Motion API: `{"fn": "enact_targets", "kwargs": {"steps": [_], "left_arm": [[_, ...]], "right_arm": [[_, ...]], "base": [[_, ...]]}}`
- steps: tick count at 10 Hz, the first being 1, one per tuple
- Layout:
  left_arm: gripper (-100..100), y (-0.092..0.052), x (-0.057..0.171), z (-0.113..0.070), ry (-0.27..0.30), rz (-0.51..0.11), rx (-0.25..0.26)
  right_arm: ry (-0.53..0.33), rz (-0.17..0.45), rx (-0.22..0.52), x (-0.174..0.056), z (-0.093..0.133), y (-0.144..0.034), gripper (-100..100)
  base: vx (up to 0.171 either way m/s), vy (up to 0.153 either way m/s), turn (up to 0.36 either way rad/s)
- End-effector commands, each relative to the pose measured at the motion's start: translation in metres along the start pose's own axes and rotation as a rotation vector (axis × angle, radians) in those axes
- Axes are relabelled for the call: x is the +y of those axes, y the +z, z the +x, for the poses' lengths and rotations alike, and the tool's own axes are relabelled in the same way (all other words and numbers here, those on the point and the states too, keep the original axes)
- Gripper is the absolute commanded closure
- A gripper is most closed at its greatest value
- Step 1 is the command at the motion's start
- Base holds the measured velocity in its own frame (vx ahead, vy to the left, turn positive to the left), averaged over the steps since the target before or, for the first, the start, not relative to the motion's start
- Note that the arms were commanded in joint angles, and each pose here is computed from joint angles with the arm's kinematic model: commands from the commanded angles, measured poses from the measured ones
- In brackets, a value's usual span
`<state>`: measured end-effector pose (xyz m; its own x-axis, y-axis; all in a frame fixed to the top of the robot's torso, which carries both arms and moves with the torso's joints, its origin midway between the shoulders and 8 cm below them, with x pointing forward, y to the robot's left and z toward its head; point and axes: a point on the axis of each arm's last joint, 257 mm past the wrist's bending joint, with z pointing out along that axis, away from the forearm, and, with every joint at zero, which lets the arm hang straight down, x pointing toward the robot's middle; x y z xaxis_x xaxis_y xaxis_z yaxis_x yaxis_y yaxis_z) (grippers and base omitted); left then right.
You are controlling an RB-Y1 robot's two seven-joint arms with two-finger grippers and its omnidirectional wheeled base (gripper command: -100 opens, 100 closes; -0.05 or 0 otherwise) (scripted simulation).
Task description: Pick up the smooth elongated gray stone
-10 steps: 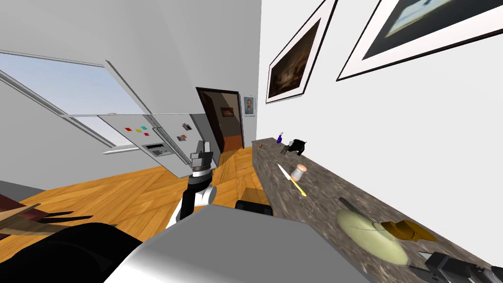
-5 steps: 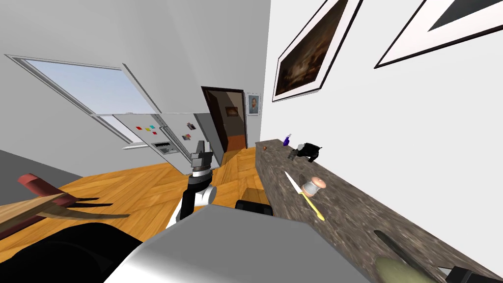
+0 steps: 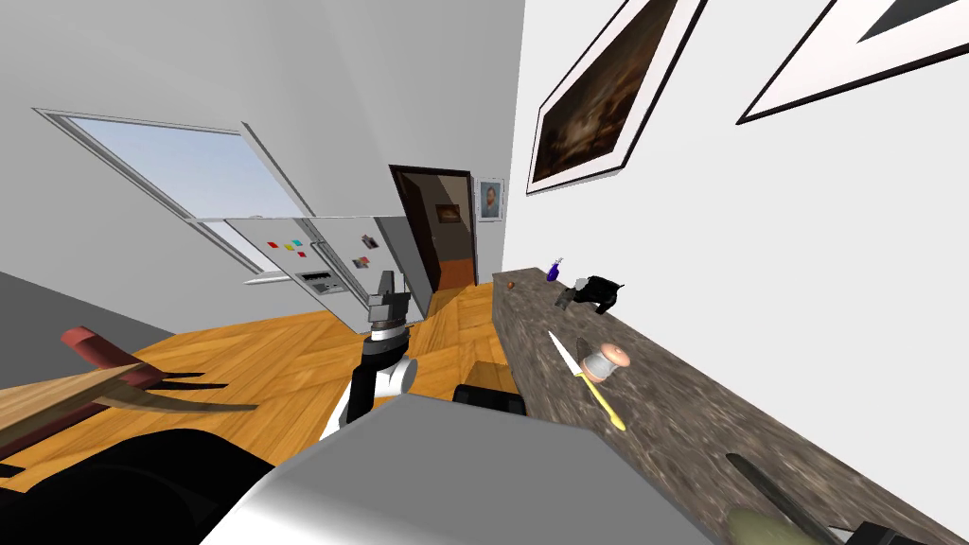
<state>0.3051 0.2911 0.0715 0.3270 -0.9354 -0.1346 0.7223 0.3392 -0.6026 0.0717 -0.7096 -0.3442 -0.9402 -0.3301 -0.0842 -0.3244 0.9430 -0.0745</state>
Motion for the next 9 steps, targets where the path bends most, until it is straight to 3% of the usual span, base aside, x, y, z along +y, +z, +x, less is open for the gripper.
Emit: {"fn": "enact_targets", "kwargs": {"steps": [1, 4, 5, 6, 7, 8, 9], "left_arm": [[0, 0.0, 0.0, 0.0, 0.0, 0.0, 0.0], [0, 0.0, 0.0, 0.0, 0.0, 0.0, 0.0], [0, 0.0, 0.0, 0.0, 0.0, 0.0, 0.0], [0, 0.0, 0.0, 0.0, 0.0, 0.0, 0.0], [0, 0.0, 0.0, 0.0, 0.0, 0.0, 0.0], [0, 0.0, 0.0, 0.0, 0.0, 0.0, 0.0], [0, 0.0, 0.0, 0.0, 0.0, 0.0, 0.0]], "right_arm": [[0.0, 0.0, 0.0, 0.0, 0.0, 0.0, 100], [-0.001, 0.0, 0.0, 0.0, 0.0, 0.0, 100], [-0.001, 0.0, 0.0, 0.0, 0.0, 0.0, 0], [-0.008, 0.0, 0.005, -0.006, -0.005, -0.013, 100], [-0.013, 0.001, 0.008, -0.01, -0.008, -0.021, 100], [-0.011, 0.004, 0.006, -0.009, -0.007, -0.015, 100], [-0.01, 0.002, 0.007, -0.009, -0.007, -0.016, 0]], "base": [[0.0, 0.0, 0.0], [0.0, 0.0, 0.0], [0.0, 0.0, 0.0], [0.0, 0.03, -0.07], [-0.001, 0.055, -0.083], [-0.001, 0.025, -0.016], [0.0, 0.0, 0.0]]}}
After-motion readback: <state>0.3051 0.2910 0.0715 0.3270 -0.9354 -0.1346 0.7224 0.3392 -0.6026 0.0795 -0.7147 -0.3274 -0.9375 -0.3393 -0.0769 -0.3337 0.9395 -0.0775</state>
